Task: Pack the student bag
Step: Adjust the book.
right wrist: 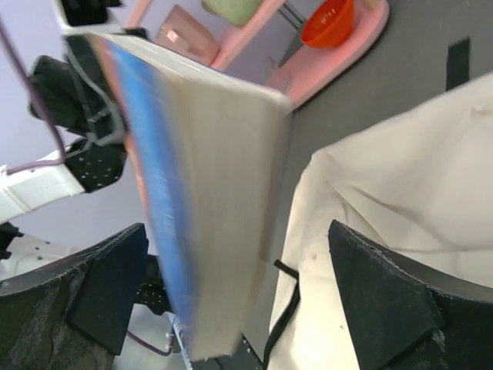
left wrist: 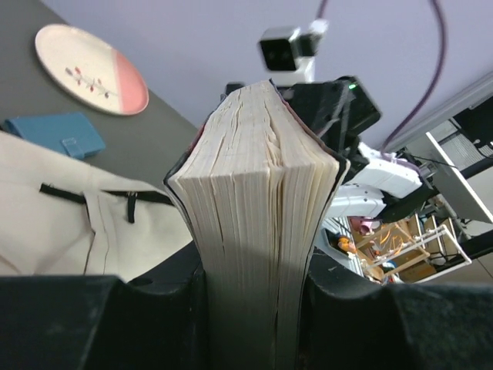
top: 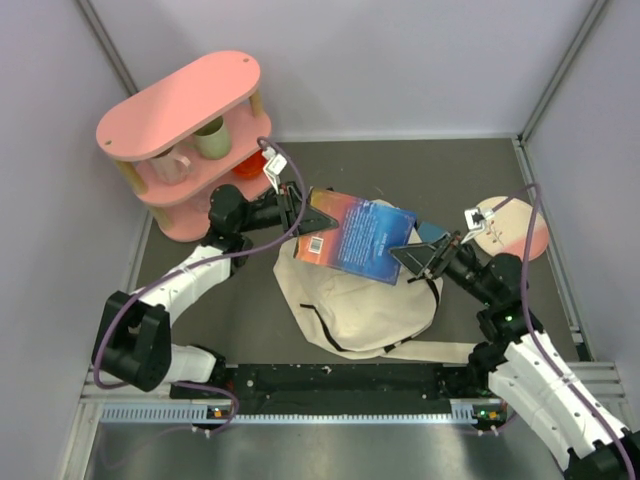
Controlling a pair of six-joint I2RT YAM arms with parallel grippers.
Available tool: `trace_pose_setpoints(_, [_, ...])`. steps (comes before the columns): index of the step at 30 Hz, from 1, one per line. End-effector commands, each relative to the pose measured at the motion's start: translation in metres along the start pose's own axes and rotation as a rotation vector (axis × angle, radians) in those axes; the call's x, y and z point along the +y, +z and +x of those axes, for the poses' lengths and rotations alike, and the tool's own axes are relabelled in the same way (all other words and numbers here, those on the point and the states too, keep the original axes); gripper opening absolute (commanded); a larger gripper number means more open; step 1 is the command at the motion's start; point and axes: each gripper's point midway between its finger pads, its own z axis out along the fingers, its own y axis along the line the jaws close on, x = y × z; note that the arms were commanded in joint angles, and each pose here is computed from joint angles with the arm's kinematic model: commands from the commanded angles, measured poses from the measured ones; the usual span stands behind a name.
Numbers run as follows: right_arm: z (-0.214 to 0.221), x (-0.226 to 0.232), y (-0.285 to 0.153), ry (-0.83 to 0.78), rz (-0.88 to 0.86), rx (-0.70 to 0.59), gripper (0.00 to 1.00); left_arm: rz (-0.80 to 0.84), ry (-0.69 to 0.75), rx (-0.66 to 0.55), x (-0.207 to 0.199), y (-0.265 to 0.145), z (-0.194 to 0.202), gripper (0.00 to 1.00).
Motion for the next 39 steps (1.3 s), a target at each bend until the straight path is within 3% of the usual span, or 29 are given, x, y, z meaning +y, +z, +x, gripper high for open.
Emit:
trace_pose_setpoints(1, [0.016, -0.024, -0.002, 0.061, 0.048, 0.002, 0.99, 0.185, 0.181, -0.103, -0.063, -0.005, -0.035, 0.0])
trace_pose_setpoints(7, [0.011, 0.014, -0.004, 0.099, -0.179, -0.038, 0.99, 0.225, 0.155, -0.089, -0.064, -0.003, -0.034, 0.0])
trace_pose_setpoints(19, [-0.01, 0.039, 0.005, 0.076, -0.282, -0.065, 0.99, 0.214, 0.119, -0.061, -0.056, -0.001, -0.025, 0.0])
trace_pose_setpoints(33, [-0.021, 0.063, 0.017, 0.082, -0.392, -0.024, 0.56, 0.146, 0.104, -0.067, -0.039, 0.009, -0.02, 0.0])
trace_pose_setpoints(35, [-0.017, 0.061, 0.017, 0.082, -0.388, -0.008, 0.56, 0.141, 0.102, -0.082, -0.038, 0.01, -0.022, 0.0])
trace_pose_setpoints(39, [-0.003, 0.051, 0.015, 0.09, -0.357, 0.038, 0.66, 0.138, 0.099, -0.145, -0.038, 0.01, -0.032, 0.0])
